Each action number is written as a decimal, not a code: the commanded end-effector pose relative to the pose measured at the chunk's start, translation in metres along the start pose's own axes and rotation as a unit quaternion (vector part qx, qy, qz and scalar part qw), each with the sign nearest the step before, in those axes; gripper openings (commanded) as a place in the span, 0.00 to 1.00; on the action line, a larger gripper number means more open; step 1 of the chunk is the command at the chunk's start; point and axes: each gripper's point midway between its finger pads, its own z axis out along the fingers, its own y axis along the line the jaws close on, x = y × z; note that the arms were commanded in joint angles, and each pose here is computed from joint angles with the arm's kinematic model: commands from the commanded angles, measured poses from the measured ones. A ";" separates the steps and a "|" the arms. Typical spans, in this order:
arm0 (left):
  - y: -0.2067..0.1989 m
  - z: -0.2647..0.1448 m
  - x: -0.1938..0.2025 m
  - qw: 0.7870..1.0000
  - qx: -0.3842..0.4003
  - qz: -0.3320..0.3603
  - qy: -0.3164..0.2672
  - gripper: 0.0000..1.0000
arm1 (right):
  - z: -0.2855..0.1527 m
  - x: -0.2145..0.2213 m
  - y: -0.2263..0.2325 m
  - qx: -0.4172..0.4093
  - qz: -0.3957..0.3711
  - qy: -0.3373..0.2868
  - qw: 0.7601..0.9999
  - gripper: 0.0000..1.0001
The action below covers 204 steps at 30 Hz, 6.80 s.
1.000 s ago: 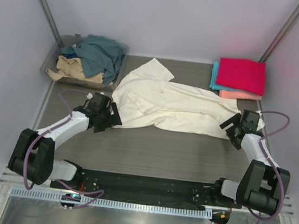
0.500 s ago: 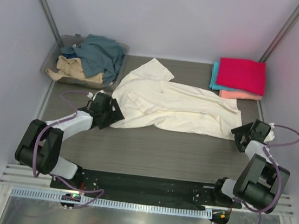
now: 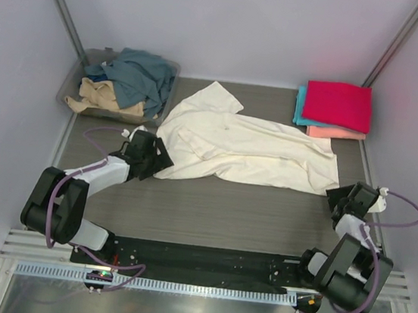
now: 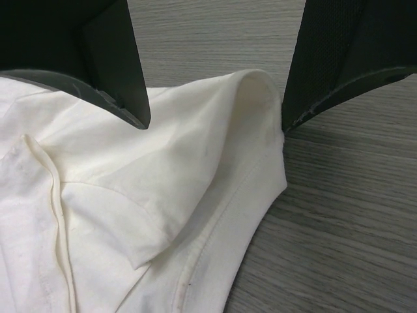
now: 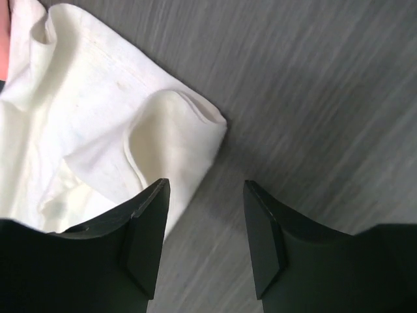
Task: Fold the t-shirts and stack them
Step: Fold the tshirt
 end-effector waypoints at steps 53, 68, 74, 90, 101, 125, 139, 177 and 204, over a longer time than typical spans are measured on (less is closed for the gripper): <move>0.007 -0.143 -0.057 0.992 0.053 -0.075 -0.089 0.00 | -0.027 -0.036 0.065 -0.052 0.004 0.067 0.996 0.01; 0.044 -0.178 -0.001 0.992 0.029 -0.109 -0.059 0.00 | -0.057 -0.001 0.004 0.020 0.018 0.075 0.997 0.01; 0.053 -0.190 0.014 0.992 0.024 -0.113 -0.052 0.03 | -0.075 0.014 0.000 0.014 0.026 0.087 0.996 0.03; 0.016 -0.218 -0.051 0.991 0.044 -0.023 -0.122 0.74 | -0.085 0.002 0.084 -0.141 0.001 0.115 0.983 0.81; -0.149 -0.101 -0.181 0.954 0.018 0.267 -0.131 0.71 | -0.064 0.018 0.142 -0.144 -0.179 0.146 0.962 0.87; -0.182 0.155 -0.193 0.946 -0.025 0.316 -0.066 0.64 | -0.077 0.055 0.142 -0.190 -0.219 0.205 0.935 0.86; -0.166 0.203 -0.188 0.951 0.003 0.307 -0.048 0.69 | -0.072 0.072 0.138 -0.197 -0.221 0.224 0.928 0.86; -0.207 0.052 -0.184 0.961 0.042 0.270 -0.033 0.00 | 0.001 -0.025 0.223 -0.124 -0.243 0.079 0.959 0.73; -0.201 0.008 -0.143 0.963 0.084 0.254 0.024 0.00 | 0.146 -0.009 0.208 0.000 -0.324 0.084 0.942 0.49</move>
